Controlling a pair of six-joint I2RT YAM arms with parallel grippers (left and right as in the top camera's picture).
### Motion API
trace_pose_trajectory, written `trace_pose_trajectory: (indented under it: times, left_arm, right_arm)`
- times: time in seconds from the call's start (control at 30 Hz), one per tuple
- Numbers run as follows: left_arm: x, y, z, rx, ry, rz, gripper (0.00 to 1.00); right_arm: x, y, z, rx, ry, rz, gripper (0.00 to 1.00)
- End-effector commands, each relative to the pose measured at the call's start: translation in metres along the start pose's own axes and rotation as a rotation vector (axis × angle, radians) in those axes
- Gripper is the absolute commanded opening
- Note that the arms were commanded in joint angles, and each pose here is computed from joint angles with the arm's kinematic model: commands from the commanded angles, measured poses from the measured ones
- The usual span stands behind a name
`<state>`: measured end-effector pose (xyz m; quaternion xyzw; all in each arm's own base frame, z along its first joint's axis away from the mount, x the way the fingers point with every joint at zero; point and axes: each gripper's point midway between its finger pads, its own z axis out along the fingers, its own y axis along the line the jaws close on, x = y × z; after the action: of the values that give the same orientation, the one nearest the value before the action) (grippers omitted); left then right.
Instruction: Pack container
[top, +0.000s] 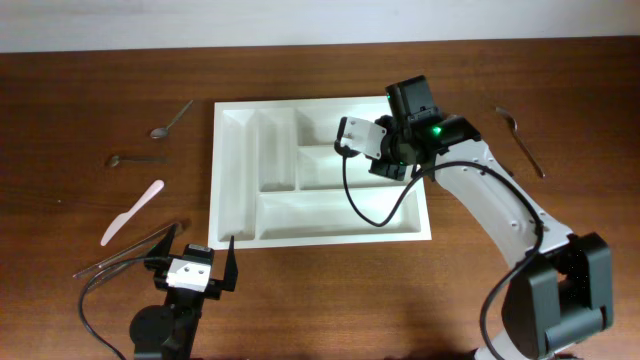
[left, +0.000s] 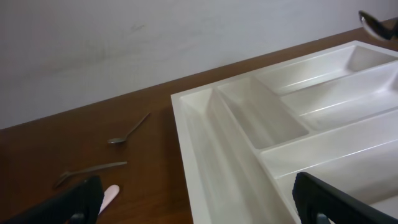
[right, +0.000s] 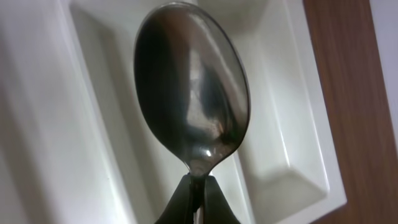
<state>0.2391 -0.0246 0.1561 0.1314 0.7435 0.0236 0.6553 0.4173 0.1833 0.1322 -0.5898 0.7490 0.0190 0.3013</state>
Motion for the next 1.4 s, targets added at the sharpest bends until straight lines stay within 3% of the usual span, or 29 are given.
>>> trace_pose_trajectory:
  times: [0.0,0.23,0.57,1.37]
  left_arm:
    - [0.002,-0.001,0.000,0.004,-0.003,0.002,0.99]
    - [0.001,-0.001,0.000,0.004,-0.003,0.002,0.99]
    - [0.001,-0.001,0.000,0.004,-0.003,0.002,0.99]
    - [0.001,-0.001,0.000,0.004,-0.003,0.002,0.99]
  right_arm:
    - [0.002,0.000,0.020,-0.017,0.008,-0.090,0.04]
    - [-0.002,0.016,0.051,-0.062,0.014,-0.116,0.04]
    - [-0.052,0.025,0.068,0.002,-0.079,-0.223,0.04]
    - [-0.007,0.021,0.083,-0.032,0.035,-0.149,0.04]
